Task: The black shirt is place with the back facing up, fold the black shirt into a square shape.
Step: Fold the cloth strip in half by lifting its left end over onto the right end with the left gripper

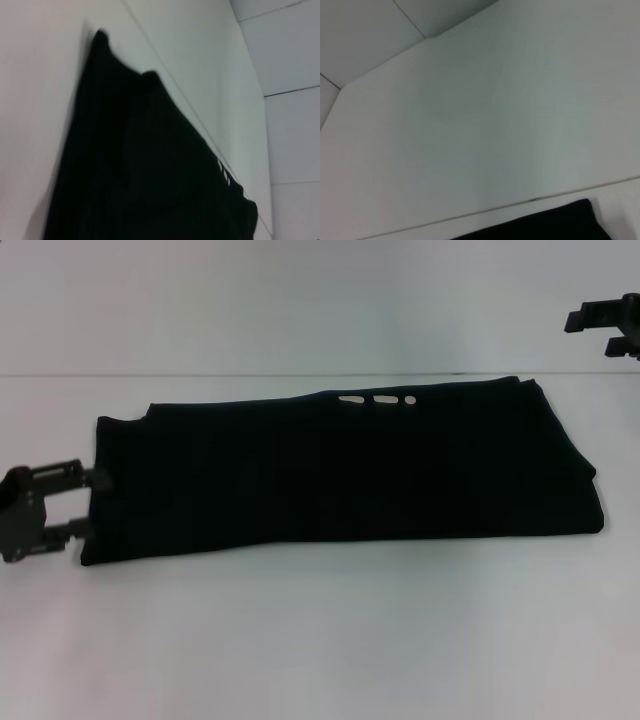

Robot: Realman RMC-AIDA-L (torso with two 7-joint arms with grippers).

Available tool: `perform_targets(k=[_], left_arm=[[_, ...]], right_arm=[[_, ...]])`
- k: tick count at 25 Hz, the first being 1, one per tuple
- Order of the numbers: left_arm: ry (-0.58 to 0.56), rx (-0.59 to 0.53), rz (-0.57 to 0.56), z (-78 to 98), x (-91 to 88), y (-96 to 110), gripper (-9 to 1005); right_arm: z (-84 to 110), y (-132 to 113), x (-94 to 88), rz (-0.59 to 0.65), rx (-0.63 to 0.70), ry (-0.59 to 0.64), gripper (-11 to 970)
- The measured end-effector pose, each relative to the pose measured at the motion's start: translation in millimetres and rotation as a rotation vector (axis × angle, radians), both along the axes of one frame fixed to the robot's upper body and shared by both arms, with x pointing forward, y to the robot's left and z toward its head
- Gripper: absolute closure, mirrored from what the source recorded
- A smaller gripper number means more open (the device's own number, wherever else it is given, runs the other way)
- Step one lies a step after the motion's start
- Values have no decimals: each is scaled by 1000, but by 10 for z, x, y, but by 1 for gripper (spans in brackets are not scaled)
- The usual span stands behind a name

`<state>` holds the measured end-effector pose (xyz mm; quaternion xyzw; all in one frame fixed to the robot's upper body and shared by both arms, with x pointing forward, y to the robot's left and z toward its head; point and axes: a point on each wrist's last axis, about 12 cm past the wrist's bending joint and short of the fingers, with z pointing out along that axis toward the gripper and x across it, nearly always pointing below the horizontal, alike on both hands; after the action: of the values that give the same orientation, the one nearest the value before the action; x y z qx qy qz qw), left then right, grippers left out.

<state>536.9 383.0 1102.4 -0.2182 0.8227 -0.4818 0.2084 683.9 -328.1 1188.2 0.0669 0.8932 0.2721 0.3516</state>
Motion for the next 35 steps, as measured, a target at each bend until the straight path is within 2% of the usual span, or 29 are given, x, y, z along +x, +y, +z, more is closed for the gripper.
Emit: perform_targets(k=[6, 11, 17, 35], left_arm=[[69, -55, 32, -158, -152, -18, 207], [114, -94, 74, -293, -134, -110, 206], [151, -110, 132, -376, -173, -105, 212], [191, -71, 227, -568, -143, -131, 215]], right_arm=[[-1, 1, 3, -3, -1, -3, 151], [-1, 23, 11, -1, -3, -5, 150], [3, 28, 15, -2, -1, -7, 151], [-47, -3, 2, -19, -2, -11, 160]])
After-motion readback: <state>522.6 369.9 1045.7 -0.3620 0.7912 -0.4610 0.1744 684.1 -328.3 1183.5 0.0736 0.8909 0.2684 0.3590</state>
